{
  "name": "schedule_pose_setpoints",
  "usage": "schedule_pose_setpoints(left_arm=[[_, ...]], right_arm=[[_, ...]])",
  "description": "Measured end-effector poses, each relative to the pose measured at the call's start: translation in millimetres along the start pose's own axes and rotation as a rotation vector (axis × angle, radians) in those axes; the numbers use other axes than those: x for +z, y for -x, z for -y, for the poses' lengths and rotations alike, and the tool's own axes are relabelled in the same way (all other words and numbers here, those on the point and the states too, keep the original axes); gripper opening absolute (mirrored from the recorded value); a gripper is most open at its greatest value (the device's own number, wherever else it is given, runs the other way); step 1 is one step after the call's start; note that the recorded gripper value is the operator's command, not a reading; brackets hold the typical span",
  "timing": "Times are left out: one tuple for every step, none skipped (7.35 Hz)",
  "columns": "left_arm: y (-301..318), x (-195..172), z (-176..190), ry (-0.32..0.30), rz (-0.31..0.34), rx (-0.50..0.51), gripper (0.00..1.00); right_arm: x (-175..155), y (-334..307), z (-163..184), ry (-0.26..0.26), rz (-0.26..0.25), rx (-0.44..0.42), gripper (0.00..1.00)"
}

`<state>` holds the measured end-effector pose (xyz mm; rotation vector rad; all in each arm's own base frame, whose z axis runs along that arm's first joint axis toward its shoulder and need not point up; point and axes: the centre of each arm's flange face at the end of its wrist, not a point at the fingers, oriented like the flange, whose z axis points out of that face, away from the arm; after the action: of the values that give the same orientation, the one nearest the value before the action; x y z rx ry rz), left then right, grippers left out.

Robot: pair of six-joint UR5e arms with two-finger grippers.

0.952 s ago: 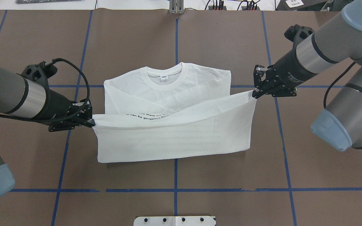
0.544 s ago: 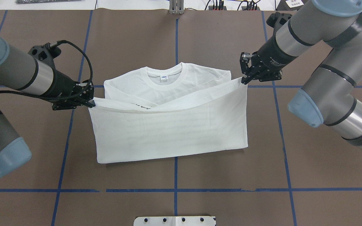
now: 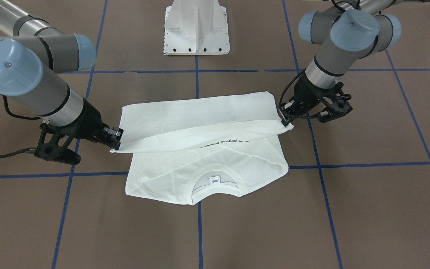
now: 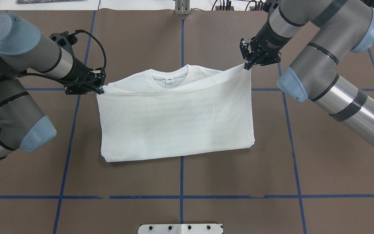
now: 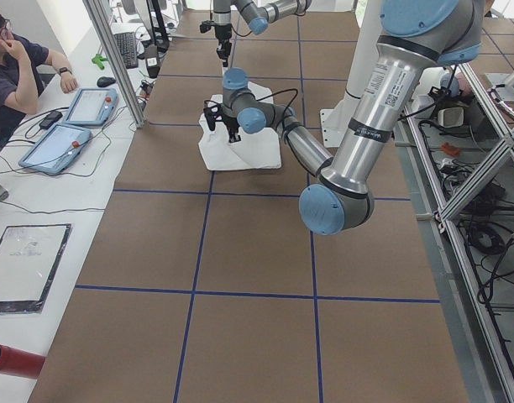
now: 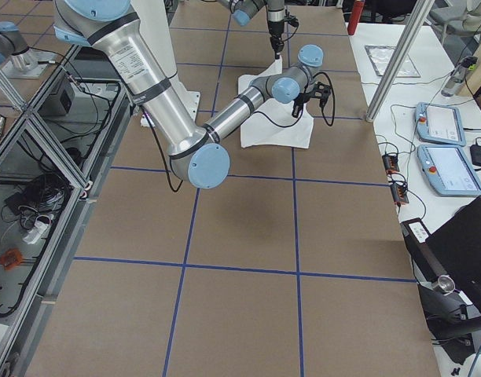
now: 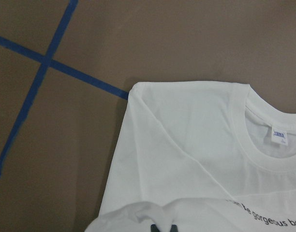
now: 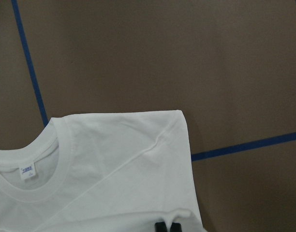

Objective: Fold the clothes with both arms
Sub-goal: 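Carry the hem with both grippers over the shirt to the collar, then lay the hem at the collar, open both grippers and raise them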

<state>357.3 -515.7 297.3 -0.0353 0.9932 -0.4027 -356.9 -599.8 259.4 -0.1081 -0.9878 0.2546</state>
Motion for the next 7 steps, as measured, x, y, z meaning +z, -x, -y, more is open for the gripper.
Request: schedule_pose_setpoints(left_arm=[[7.1, 12.6, 16.4, -0.011, -0.003, 0.007, 0.0], [11.1, 27.4, 29.2, -0.017, -0.013, 0.015, 0.0], [11.0, 39.1, 37.6, -0.02, -0.022, 0.02, 0.0], [9.0, 44.7, 41.3, -0.021, -0.027, 0.023, 0.0], [7.0, 46.3, 42.7, -0.021, -0.03, 0.025, 0.0], [6.1, 46.8, 43.1, -0.021, -0.031, 0.025, 0.0], [6.6, 48.3, 43.8, -0.021, -0.029, 0.023, 0.0]], right_arm=[[13.0, -1.6, 12.9, -0.006, 0.0, -0.006, 0.0], [22.4, -2.5, 22.0, -0.013, 0.0, -0.01, 0.0], [27.4, 0.1, 28.4, -0.019, -0.001, -0.012, 0.0], [30.7, 3.6, 32.1, -0.023, -0.003, -0.013, 0.0], [35.4, 8.8, 36.2, -0.028, -0.011, -0.012, 0.0], [42.2, 16.3, 40.2, -0.031, -0.022, -0.01, 0.0], [50.8, 22.2, 42.8, -0.035, -0.036, -0.009, 0.0]])
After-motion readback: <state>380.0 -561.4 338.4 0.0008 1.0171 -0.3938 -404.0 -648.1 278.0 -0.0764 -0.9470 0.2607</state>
